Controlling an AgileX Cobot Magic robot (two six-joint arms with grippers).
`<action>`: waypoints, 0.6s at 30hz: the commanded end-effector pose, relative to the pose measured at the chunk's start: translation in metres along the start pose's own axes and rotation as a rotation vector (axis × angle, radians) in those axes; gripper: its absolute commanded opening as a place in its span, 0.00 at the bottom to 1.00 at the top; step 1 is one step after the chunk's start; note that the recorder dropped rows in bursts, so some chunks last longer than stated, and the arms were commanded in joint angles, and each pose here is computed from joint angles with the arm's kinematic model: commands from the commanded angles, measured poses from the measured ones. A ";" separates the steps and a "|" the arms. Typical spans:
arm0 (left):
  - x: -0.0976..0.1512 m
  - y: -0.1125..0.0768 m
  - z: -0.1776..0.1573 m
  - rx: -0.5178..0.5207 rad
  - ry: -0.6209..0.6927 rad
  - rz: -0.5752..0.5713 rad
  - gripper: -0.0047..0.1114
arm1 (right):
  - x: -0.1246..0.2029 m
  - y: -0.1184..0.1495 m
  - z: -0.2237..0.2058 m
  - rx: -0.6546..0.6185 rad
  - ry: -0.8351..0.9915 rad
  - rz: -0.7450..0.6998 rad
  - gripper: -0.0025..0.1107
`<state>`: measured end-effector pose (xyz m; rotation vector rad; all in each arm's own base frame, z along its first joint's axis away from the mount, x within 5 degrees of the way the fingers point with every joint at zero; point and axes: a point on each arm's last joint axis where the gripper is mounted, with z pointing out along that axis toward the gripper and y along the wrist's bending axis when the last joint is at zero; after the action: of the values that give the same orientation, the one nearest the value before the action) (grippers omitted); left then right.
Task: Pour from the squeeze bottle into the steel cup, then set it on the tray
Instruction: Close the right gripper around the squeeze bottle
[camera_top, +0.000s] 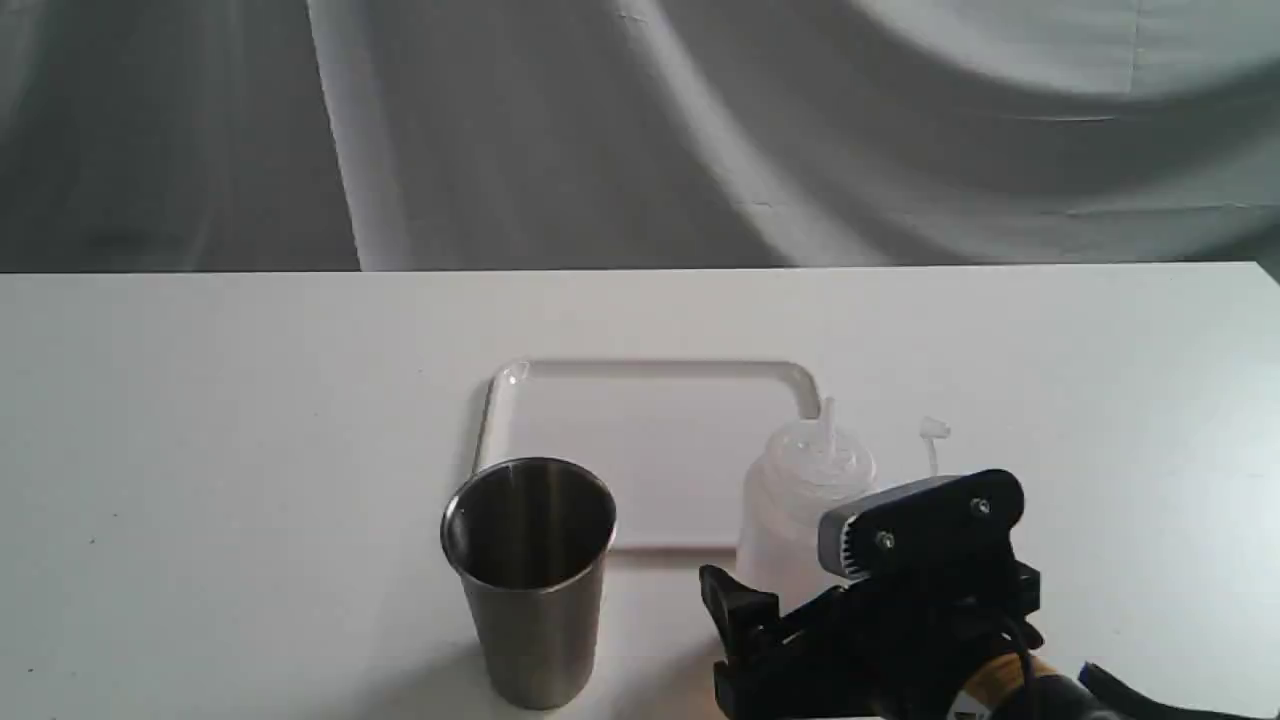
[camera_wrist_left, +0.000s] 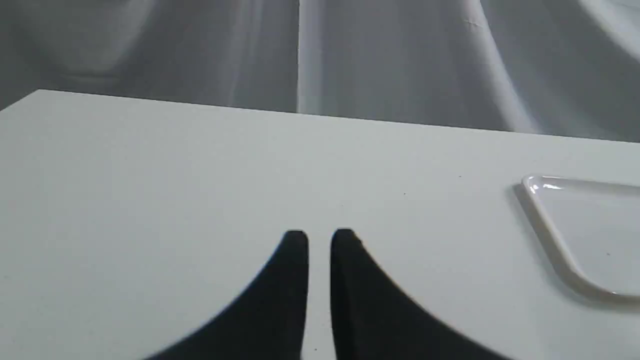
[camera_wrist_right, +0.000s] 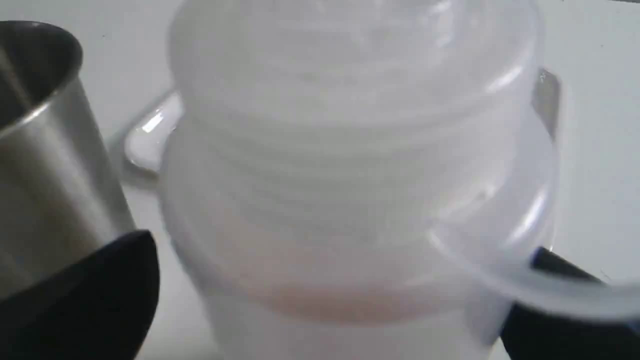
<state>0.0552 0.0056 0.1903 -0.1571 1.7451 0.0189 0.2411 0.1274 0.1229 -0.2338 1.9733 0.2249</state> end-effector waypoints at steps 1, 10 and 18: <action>0.002 0.000 0.001 0.005 0.009 -0.005 0.11 | 0.000 -0.001 0.002 0.017 0.022 0.011 0.79; 0.002 0.000 0.001 0.005 0.009 -0.005 0.11 | 0.004 -0.002 0.001 0.026 0.062 0.004 0.76; 0.002 0.000 0.001 0.005 0.009 -0.005 0.11 | 0.004 -0.002 0.001 0.026 0.064 0.004 0.53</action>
<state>0.0552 0.0056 0.1903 -0.1571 1.7451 0.0189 0.2406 0.1254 0.1180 -0.2148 2.0420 0.1974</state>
